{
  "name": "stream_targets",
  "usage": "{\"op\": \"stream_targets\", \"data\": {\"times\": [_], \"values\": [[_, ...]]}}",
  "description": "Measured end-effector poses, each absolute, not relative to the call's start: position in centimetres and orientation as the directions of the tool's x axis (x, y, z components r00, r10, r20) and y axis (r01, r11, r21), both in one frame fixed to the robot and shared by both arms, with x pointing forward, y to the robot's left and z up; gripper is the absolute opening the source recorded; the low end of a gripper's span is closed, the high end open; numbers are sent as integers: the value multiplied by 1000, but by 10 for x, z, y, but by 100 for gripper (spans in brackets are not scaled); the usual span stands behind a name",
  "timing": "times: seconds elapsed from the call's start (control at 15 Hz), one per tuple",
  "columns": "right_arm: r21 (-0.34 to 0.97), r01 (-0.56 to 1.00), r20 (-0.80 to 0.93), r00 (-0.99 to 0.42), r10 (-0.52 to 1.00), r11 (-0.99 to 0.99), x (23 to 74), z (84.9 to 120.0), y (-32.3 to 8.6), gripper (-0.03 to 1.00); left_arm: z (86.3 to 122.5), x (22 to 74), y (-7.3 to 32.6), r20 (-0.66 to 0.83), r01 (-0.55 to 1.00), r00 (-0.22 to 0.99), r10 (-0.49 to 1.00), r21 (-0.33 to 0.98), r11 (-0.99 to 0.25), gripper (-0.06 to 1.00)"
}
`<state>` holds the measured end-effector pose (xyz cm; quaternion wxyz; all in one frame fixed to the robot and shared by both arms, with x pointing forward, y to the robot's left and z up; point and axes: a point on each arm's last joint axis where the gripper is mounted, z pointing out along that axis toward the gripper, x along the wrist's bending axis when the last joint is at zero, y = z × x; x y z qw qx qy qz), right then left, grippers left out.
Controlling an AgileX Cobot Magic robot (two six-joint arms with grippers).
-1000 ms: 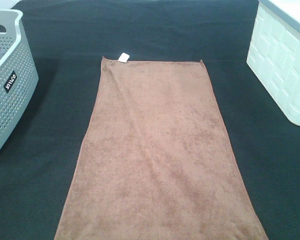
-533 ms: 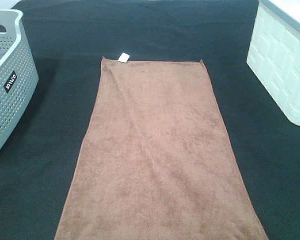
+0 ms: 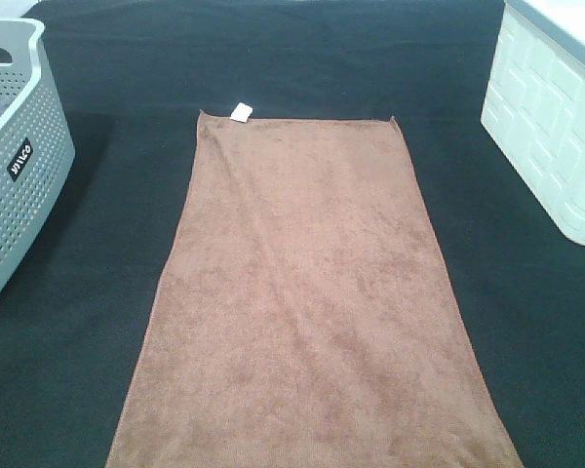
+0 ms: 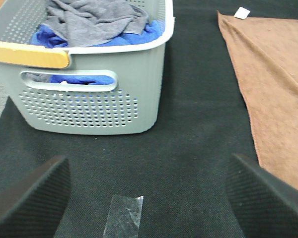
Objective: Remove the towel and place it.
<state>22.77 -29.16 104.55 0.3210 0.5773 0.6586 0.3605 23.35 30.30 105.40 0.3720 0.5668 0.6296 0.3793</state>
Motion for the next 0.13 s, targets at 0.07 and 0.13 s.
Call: {"op": "stream_targets", "data": {"times": [0.07, 0.13], "values": [[845, 529, -7, -127, 992, 74, 228, 1046, -292, 77, 1054, 234, 303, -38, 432, -81, 996, 899, 70, 80], [845, 529, -7, -127, 992, 74, 228, 1046, -292, 77, 1053, 234, 303, -38, 433, -81, 996, 899, 70, 80]]}}
